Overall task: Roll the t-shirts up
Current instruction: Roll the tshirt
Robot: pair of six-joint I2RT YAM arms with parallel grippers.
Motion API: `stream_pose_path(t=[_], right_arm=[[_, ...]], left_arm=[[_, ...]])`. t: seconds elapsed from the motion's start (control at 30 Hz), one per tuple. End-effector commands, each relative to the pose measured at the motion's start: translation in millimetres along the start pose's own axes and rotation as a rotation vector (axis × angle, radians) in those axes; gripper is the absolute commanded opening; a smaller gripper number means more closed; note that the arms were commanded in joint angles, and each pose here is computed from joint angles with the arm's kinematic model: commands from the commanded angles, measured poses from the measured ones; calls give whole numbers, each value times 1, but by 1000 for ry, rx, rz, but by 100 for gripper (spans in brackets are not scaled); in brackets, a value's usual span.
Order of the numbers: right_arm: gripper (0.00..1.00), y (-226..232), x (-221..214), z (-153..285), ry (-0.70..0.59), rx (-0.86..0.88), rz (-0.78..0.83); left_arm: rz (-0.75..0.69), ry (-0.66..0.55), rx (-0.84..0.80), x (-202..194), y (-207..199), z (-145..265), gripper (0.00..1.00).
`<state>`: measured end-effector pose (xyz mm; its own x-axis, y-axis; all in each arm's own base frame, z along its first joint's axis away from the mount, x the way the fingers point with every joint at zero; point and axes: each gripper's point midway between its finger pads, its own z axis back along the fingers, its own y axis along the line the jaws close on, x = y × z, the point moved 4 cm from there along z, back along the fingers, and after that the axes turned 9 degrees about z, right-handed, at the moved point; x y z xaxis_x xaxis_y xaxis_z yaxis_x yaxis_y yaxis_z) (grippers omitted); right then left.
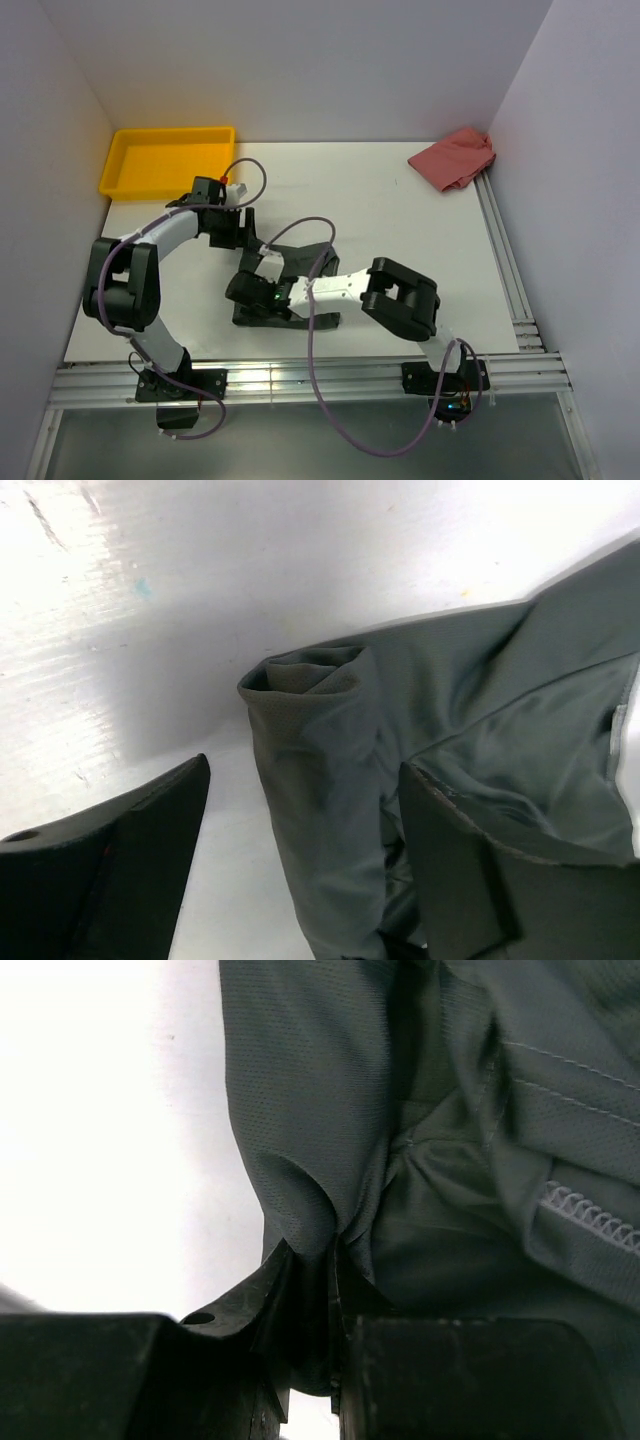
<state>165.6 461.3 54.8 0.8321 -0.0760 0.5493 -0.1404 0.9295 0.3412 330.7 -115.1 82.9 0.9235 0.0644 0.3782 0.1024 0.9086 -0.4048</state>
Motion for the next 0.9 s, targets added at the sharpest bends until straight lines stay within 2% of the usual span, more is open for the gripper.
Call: stream_pose_path(t=[0.0, 0.07, 0.1, 0.13, 0.2, 0.33, 0.5, 0.67, 0.77, 0.87], right_arm=[[4, 7, -2, 2, 32, 195, -128], [4, -6, -10, 1, 46, 222, -177], [4, 1, 1, 5, 17, 295, -227], [4, -12, -10, 3, 45, 296, -256], [4, -7, 0, 9, 16, 396, -328], [4, -28, -3, 9, 21, 478, -449], [4, -25, 1, 13, 12, 634, -533], [4, -18, -4, 5, 39, 712, -570], [4, -14, -5, 1, 51, 724, -574], [7, -14, -6, -3, 54, 693, -553]], left_arm=[[-29, -87, -87, 19, -16, 22, 83], [-29, -96, -100, 20, -17, 25, 84], [-28, -93, -107, 20, -17, 25, 84], [-26, -91, -109, 19, -16, 25, 84], [-27, -80, -117, 18, -17, 24, 82], [-18, -53, -120, 14, -14, 17, 78], [1, 1, -117, 5, -9, 4, 76], [14, 37, -97, -1, -4, -7, 73], [15, 47, -85, -3, -3, -11, 68], [12, 62, -82, -6, -5, -14, 50]])
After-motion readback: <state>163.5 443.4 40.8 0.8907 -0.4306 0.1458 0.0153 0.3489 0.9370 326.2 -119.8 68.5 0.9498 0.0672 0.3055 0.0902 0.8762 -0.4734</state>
